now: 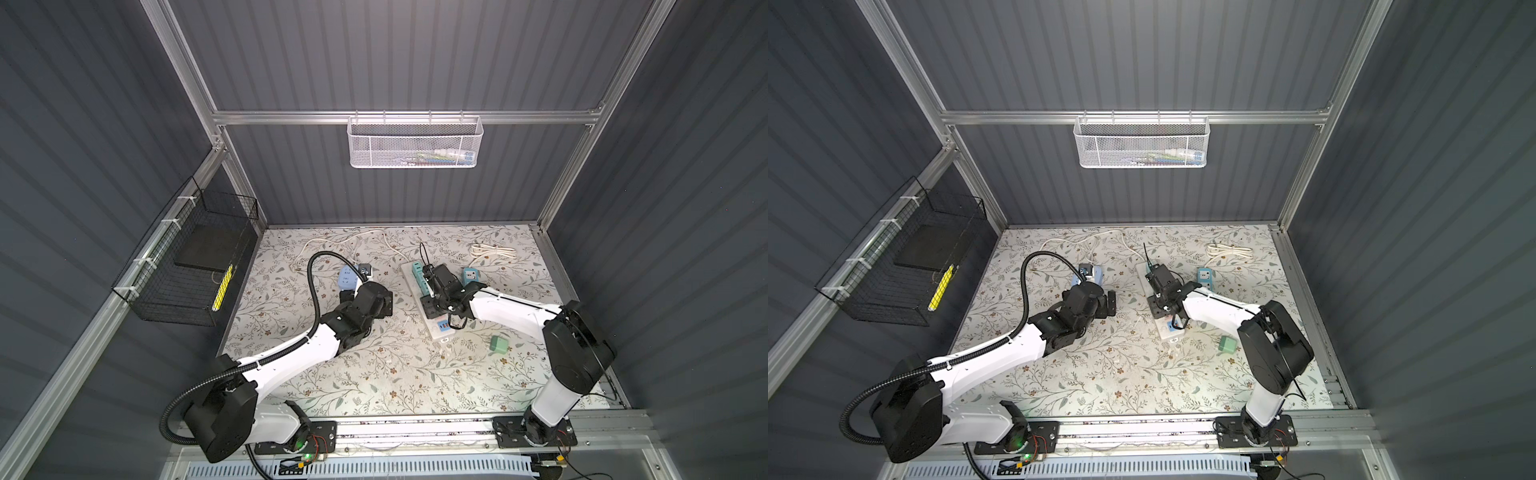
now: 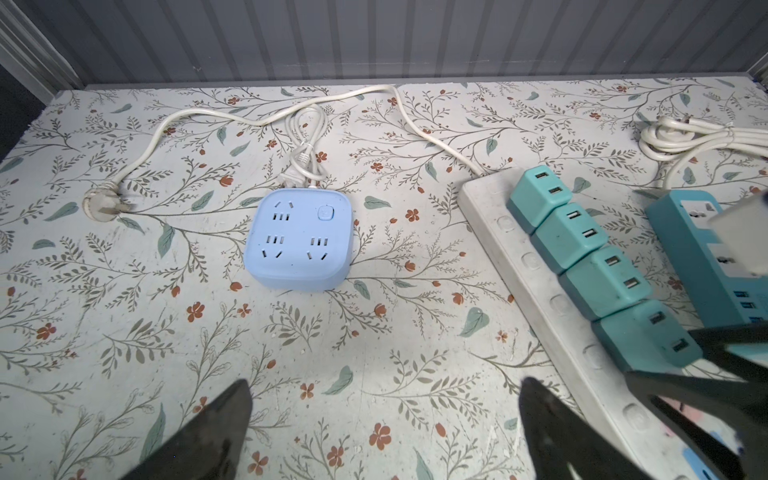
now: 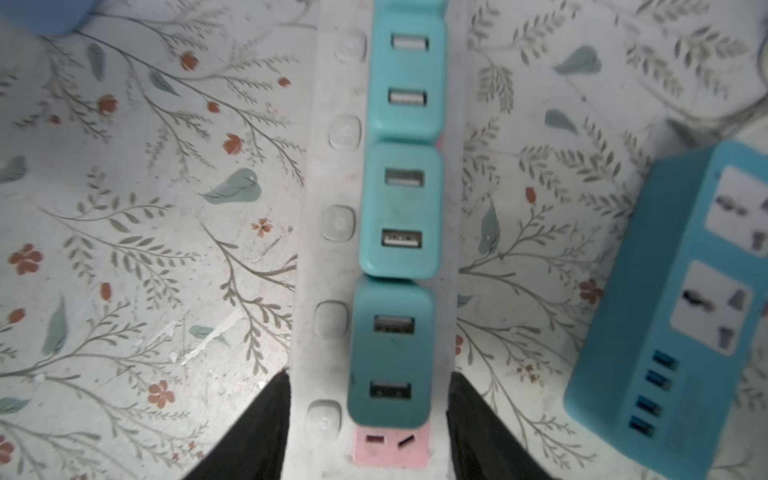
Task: Insert the plug
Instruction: 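Open and raise the right gripper away from the plugged adapter, then move the right gripper down onto a mint-green plug and grasp it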
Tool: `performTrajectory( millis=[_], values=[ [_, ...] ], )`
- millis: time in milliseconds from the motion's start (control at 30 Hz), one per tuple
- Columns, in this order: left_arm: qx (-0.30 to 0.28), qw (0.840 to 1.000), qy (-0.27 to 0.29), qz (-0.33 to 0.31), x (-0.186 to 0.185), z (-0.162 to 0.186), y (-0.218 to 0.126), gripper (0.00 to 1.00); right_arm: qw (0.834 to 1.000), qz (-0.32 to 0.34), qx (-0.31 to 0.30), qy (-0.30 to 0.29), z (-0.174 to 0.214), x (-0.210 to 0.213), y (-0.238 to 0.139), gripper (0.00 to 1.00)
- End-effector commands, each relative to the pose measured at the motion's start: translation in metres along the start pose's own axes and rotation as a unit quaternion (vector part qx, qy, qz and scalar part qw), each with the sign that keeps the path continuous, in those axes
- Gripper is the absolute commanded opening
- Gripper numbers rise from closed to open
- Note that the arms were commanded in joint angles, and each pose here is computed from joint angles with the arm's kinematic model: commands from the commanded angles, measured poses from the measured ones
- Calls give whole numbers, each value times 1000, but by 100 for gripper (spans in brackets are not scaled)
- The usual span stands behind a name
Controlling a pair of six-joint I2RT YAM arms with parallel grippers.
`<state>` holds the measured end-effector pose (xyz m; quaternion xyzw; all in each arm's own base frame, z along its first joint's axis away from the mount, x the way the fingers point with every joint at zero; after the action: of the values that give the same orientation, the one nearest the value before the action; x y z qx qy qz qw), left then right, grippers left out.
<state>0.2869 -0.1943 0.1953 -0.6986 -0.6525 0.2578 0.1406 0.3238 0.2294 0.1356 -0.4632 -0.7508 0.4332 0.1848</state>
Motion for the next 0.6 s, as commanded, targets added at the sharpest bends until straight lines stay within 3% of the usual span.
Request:
performTrajectory(
  millis=[0, 167, 333, 467, 567],
  values=[
    [-19, 1000, 7, -5, 1, -21, -7, 100, 1000, -2, -25, 7, -17, -11, -33, 66],
    [-12, 1000, 12, -6, -1, -22, -3, 100, 999, 7, -36, 40, -12, -31, -52, 69],
    [3, 1000, 12, 1, -6, -21, 2, 100, 990, 46, -25, 134, 18, -69, -72, 70],
    [7, 1000, 9, 17, -14, -21, 8, 100, 963, 84, -9, 255, 64, -106, -86, 74],
    [16, 1000, 11, 22, -18, -20, 13, 100, 943, 110, 37, 313, 99, -123, -85, 77]
  ],
)
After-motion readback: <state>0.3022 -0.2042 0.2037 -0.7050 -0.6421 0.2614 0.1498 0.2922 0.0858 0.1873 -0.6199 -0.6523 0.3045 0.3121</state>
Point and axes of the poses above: each gripper's point midway between its finger pads, its own y axis out along the fingers, its own x axis along the line the jaws close on, z = x × y, the point moved 5 cm from there along -y, back along the fingers, and after that the axes turned 10 degrees about -y, right-handed, at the moved point
